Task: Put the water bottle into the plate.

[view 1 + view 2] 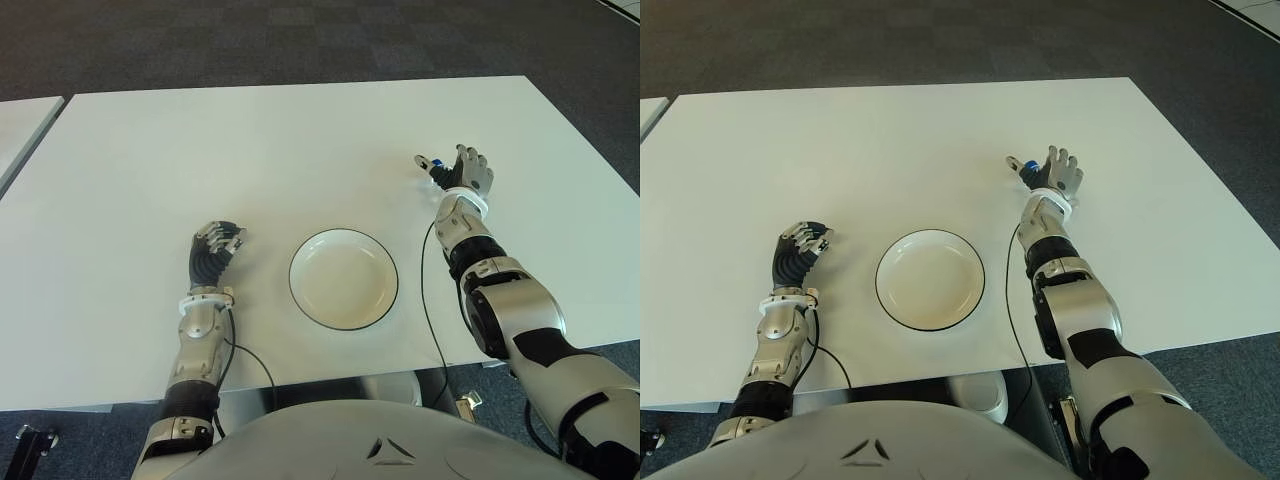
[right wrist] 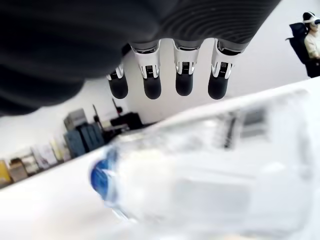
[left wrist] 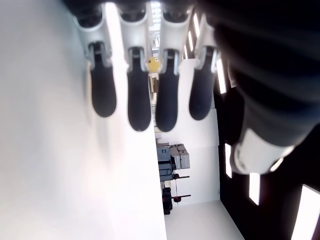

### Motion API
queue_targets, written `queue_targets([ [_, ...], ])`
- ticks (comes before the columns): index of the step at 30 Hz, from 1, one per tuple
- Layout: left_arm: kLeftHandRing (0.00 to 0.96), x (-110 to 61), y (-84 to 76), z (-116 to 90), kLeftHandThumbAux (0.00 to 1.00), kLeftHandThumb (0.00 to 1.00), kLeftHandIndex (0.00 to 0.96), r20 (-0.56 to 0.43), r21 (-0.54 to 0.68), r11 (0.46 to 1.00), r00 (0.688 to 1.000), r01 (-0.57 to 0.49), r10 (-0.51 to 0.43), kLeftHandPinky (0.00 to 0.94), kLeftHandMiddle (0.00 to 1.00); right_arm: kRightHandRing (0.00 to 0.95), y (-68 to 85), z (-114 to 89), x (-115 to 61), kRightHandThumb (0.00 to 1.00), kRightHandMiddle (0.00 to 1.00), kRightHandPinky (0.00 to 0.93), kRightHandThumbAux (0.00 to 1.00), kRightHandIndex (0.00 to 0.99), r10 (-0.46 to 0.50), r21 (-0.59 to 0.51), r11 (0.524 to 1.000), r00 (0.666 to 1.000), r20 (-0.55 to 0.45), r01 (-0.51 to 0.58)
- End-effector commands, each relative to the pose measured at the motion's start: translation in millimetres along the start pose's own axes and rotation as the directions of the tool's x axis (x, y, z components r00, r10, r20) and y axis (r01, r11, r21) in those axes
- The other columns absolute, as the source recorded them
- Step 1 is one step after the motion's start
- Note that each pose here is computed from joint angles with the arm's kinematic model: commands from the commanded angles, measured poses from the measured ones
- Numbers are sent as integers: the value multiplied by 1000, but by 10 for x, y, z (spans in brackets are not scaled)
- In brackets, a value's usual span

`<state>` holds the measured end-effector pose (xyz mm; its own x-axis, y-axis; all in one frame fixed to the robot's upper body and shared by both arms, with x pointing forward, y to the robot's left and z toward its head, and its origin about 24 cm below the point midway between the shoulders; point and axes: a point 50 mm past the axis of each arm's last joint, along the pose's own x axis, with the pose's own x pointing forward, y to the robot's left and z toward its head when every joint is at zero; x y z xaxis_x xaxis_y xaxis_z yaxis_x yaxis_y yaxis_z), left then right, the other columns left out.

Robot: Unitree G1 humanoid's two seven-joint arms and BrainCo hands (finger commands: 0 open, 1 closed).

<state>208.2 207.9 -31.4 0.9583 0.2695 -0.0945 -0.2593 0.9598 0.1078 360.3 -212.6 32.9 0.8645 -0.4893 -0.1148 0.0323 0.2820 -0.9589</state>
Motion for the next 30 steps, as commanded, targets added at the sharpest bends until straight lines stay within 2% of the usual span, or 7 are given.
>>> queue_targets([
  [1,476,-119,-4,-184,676,836,443,-111,-3,1000,994,-5,5,470,456,0,114,-27,-44,591,0,0,193,0,71,-40,997,997,-30,-72],
  [13,494,-125,20,-176,676,835,432,-104,-16,1000,994,-24,22,481,464,0,300,-156,-118,610,0,0,203,0,197,-107,973,978,-73,-204],
  [24,489,-130,7,-154,675,835,434,-98,-17,999,995,-33,31,478,463,0,469,-374,-193,601,0,0,225,0,327,-163,924,935,-137,-347],
  [30,486,-128,19,-147,674,835,437,-98,-9,999,995,-36,35,477,461,0,546,-442,-247,577,0,0,235,0,357,-175,906,919,-170,-385],
])
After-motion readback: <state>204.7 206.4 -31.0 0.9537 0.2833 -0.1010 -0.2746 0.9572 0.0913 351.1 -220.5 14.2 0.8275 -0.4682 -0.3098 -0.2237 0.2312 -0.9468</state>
